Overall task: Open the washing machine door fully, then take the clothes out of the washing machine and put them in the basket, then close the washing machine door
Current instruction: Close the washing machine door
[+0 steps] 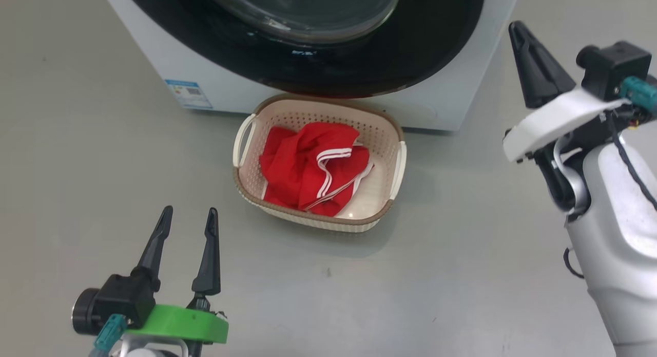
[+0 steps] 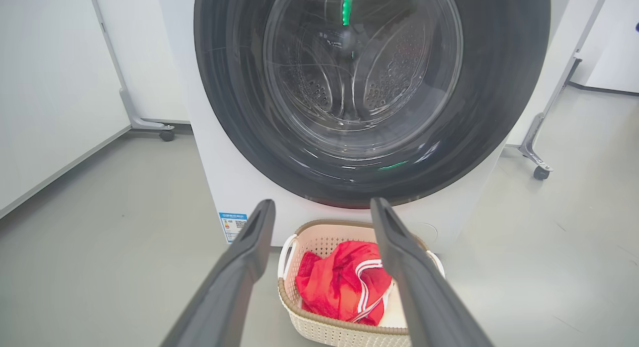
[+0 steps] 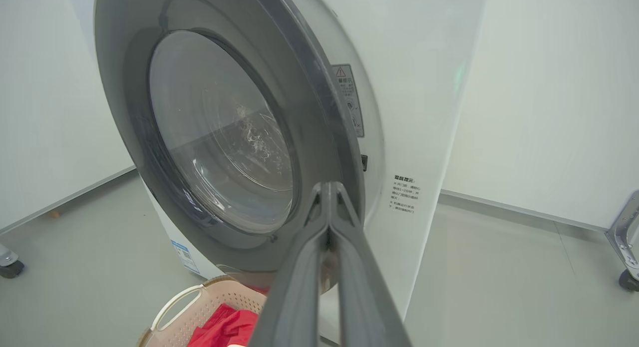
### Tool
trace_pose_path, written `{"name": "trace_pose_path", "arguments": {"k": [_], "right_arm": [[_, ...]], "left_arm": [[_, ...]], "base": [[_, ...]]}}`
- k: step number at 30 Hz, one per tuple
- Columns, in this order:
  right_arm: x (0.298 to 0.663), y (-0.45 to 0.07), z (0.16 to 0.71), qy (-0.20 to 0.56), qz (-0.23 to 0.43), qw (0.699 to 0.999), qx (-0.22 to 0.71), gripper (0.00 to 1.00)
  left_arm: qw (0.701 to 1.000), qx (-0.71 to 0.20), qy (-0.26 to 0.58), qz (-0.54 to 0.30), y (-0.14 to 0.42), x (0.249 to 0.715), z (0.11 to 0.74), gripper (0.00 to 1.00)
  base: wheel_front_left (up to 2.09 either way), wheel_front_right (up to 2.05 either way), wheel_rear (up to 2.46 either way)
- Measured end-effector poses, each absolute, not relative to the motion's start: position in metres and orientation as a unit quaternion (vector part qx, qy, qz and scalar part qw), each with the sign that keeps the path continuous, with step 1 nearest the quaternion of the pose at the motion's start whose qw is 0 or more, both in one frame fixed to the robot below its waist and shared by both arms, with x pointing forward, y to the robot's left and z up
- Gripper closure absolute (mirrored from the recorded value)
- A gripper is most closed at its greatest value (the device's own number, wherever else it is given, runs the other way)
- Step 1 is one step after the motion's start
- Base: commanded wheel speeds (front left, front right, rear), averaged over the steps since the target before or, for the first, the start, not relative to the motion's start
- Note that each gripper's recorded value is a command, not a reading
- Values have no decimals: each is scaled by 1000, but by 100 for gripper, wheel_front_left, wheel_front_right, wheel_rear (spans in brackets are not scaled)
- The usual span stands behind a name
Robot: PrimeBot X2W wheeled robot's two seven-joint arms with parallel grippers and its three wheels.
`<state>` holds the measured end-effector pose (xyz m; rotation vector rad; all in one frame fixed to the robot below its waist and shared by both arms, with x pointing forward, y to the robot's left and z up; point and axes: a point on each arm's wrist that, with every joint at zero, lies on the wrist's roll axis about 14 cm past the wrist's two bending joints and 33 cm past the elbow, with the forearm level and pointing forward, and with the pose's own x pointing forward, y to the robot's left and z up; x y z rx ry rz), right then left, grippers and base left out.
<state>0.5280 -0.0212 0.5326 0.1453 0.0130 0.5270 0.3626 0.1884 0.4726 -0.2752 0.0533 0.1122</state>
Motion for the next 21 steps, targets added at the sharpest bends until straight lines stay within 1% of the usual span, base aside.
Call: {"name": "trace_pose_path", "arguments": {"k": [8, 21], "right_arm": [[554, 15, 525, 20, 300, 951, 67, 100], [590, 55, 499, 43, 335, 939, 57, 100]], "left_arm": [[987, -134, 32, 81, 200, 367, 466, 0], [984, -126, 53, 114, 216, 363, 451, 0]], "base": [[0, 0, 0], [0, 0, 0]]}}
